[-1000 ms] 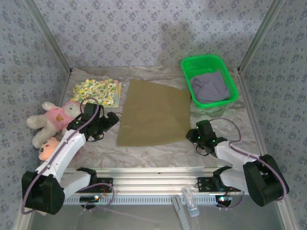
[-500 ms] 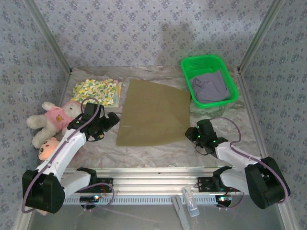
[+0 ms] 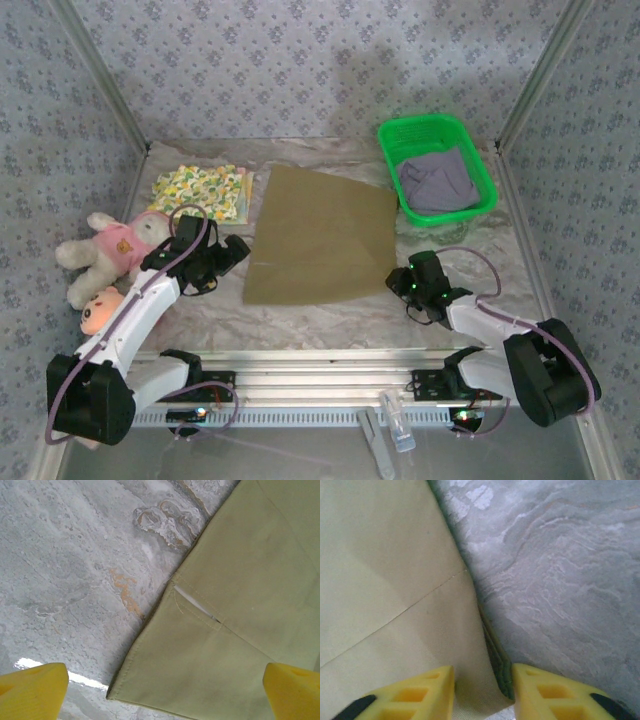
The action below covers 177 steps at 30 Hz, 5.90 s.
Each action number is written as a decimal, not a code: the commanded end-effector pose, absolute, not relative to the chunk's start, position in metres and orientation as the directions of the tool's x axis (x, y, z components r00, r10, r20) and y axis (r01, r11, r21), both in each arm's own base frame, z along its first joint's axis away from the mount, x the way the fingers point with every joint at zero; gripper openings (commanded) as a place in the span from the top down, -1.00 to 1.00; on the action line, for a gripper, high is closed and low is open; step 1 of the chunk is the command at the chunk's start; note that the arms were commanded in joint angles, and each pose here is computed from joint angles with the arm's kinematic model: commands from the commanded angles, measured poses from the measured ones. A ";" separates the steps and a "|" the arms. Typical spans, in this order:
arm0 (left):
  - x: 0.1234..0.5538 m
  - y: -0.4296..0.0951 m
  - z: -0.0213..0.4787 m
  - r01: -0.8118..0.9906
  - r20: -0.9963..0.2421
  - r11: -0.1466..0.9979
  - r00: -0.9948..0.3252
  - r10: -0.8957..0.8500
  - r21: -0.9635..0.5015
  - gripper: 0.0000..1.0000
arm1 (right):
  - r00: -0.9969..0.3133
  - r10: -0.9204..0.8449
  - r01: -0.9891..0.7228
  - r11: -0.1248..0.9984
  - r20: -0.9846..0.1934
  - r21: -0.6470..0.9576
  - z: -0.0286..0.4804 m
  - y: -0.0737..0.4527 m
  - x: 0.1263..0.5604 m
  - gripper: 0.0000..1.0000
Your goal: Fold and stack the skirts
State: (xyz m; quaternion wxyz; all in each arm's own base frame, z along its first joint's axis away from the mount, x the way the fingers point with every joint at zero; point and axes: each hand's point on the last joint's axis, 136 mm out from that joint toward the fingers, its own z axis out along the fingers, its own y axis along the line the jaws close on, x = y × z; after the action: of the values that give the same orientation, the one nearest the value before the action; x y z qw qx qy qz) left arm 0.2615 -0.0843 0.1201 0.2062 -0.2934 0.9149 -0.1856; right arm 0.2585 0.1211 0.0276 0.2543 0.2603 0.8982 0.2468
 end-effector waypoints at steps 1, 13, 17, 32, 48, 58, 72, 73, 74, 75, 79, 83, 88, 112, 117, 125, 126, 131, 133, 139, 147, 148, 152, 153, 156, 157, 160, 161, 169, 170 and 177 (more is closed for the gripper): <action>0.258 -0.086 0.114 -0.469 -0.241 0.752 -0.750 -0.616 -0.463 -1.00 | -0.730 0.610 0.376 0.734 -0.308 0.565 0.022 0.118 0.253 0.52; 0.216 -0.110 0.063 -0.514 -0.049 0.717 -0.796 -0.603 -0.471 -0.54 | -0.739 0.610 0.376 0.726 -0.287 0.575 0.029 0.119 0.245 1.00; 0.212 -0.116 0.052 -0.501 -0.036 0.746 -0.820 -0.572 -0.439 -0.28 | -0.737 0.608 0.370 0.728 -0.295 0.577 0.031 0.119 0.247 1.00; 0.210 -0.124 0.033 -0.519 -0.005 0.767 -0.827 -0.562 -0.378 0.02 | -0.732 0.608 0.365 0.731 -0.308 0.576 0.033 0.118 0.249 1.00; 0.213 -0.121 0.031 -0.529 -0.027 0.773 -0.819 -0.573 -0.350 1.00 | -0.743 0.595 0.362 0.742 -0.306 0.564 0.036 0.115 0.244 1.00; 0.153 -0.081 0.046 -0.589 -0.161 0.766 -0.755 -0.635 -0.257 1.00 | -0.881 0.471 0.404 0.801 -0.048 0.442 0.032 0.112 0.165 1.00; 0.202 -0.070 0.181 -0.465 -0.473 0.823 -0.673 -0.568 -0.326 1.00 | -0.836 0.519 0.369 0.772 -0.178 0.518 0.125 0.127 0.232 1.00; 0.215 -0.074 0.196 -0.428 -0.502 0.842 -0.676 -0.539 -0.328 1.00 | -0.818 0.533 0.364 0.771 -0.217 0.523 0.133 0.125 0.242 1.00; 0.231 -0.078 0.208 -0.397 -0.528 0.857 -0.675 -0.515 -0.328 1.00 | -0.785 0.563 0.370 0.760 -0.257 0.535 0.140 0.121 0.254 1.00; 0.246 -0.081 0.217 -0.373 -0.549 0.866 -0.669 -0.500 -0.333 1.00 | -0.742 0.601 0.374 0.739 -0.297 0.561 0.149 0.118 0.269 1.00; 0.302 -0.091 0.249 -0.287 -0.600 0.882 -0.649 -0.467 -0.375 1.00 | -0.570 0.735 0.403 0.640 -0.368 0.654 0.167 0.107 0.316 1.00; 0.351 -0.094 0.262 -0.260 -0.649 0.898 -0.622 -0.438 -0.356 1.00 | -0.467 0.781 0.437 0.612 -0.415 0.659 0.186 0.096 0.357 1.00; 0.386 -0.094 0.255 -0.274 -0.650 0.902 -0.626 -0.431 -0.335 1.00 | -0.511 0.758 0.546 0.650 -0.405 0.529 0.167 0.094 0.373 1.00; 0.425 -0.099 0.221 -0.272 -0.573 0.911 -0.712 -0.406 -0.309 1.00 | -0.514 0.766 0.598 0.643 -0.386 0.479 0.129 0.093 0.385 0.99; 0.445 -0.105 0.194 -0.283 -0.526 0.922 -0.759 -0.384 -0.265 1.00 | -0.535 0.758 0.603 0.652 -0.372 0.460 0.114 0.100 0.398 0.95; 0.463 -0.111 0.168 -0.291 -0.477 0.928 -0.798 -0.369 -0.232 1.00 | -0.554 0.748 0.628 0.663 -0.365 0.408 0.094 0.104 0.409 0.86; 0.466 -0.112 0.166 -0.291 -0.474 0.929 -0.801 -0.367 -0.228 1.00 | -0.549 0.751 0.632 0.661 -0.367 0.404 0.092 0.103 0.409 0.86; 0.480 -0.115 0.151 -0.293 -0.443 0.934 -0.823 -0.355 -0.205 0.93 | -0.553 0.753 0.630 0.658 -0.358 0.412 0.094 0.104 0.416 0.56; 0.488 -0.123 0.148 -0.270 -0.405 0.931 -0.844 -0.351 -0.245 0.67 | -0.562 0.743 0.589 0.668 -0.362 0.456 0.102 0.107 0.426 0.14; 0.489 -0.149 0.175 -0.196 -0.371 0.903 -0.863 -0.344 -0.381 -0.91 | -0.618 0.645 0.374 0.744 -0.450 0.553 0.161 0.127 0.452 -0.45; 0.447 -0.191 0.150 -0.106 -0.278 0.846 -0.917 -0.287 -0.522 -0.99 | -0.712 0.444 0.102 0.832 -0.545 0.545 0.167 0.186 0.422 -1.00; 0.444 -0.193 0.139 -0.118 -0.251 0.845 -0.926 -0.284 -0.522 -0.99 | -0.726 0.414 0.067 0.837 -0.549 0.543 0.163 0.196 0.418 -1.00; 0.433 -0.210 0.101 -0.129 -0.156 0.836 -0.956 -0.247 -0.534 -0.99 | -0.784 0.338 0.033 0.861 -0.521 0.508 0.136 0.217 0.406 -1.00; 0.431 -0.215 0.092 -0.127 -0.144 0.841 -0.961 -0.235 -0.527 -0.99 | -0.801 0.317 0.023 0.864 -0.507 0.503 0.127 0.222 0.402 -1.00; 0.422 -0.223 0.072 -0.141 -0.107 0.847 -0.968 -0.226 -0.512 -0.99 | -0.840 0.277 0.003 0.862 -0.467 0.507 0.105 0.235 0.395 -1.00; 0.419 -0.224 0.066 -0.145 -0.098 0.850 -0.970 -0.224 -0.507 -0.99 | -0.849 0.260 -0.002 0.869 -0.461 0.494 0.098 0.237 0.392 -1.00; 0.405 -0.226 0.052 -0.161 -0.075 0.855 -0.971 -0.226 -0.493 -0.99 | -0.874 0.207 -0.008 0.898 -0.439 0.439 0.075 0.237 0.381 -1.00; 0.399 -0.225 0.047 -0.169 -0.063 0.857 -0.972 -0.228 -0.487 -0.99 | -0.882 0.192 -0.011 0.905 -0.431 0.426 0.069 0.236 0.378 -1.00; 0.318 -0.214 0.018 -0.248 0.030 0.870 -0.965 -0.260 -0.426 -1.00 | -0.942 0.004 -0.114 0.937 -0.336 0.330 0.030 0.220 0.323 -0.98; 0.304 -0.211 0.017 -0.264 0.039 0.867 -0.961 -0.273 -0.423 -0.99 | -0.945 -0.026 -0.141 0.931 -0.325 0.338 0.029 0.221 0.312 -0.97; 0.264 -0.189 0.061 -0.289 -0.035 0.839 -0.939 -0.342 -0.461 -1.00 | -0.930 -0.096 -0.236 0.896 -0.354 0.377 0.063 0.227 0.277 -0.97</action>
State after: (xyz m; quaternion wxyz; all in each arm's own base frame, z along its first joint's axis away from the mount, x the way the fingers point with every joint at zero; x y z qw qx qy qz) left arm 0.2660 -0.2026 0.0458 0.0385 -0.1350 0.9597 -0.2433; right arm 0.2913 0.2263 0.0474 0.1671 -0.0602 0.9629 0.2032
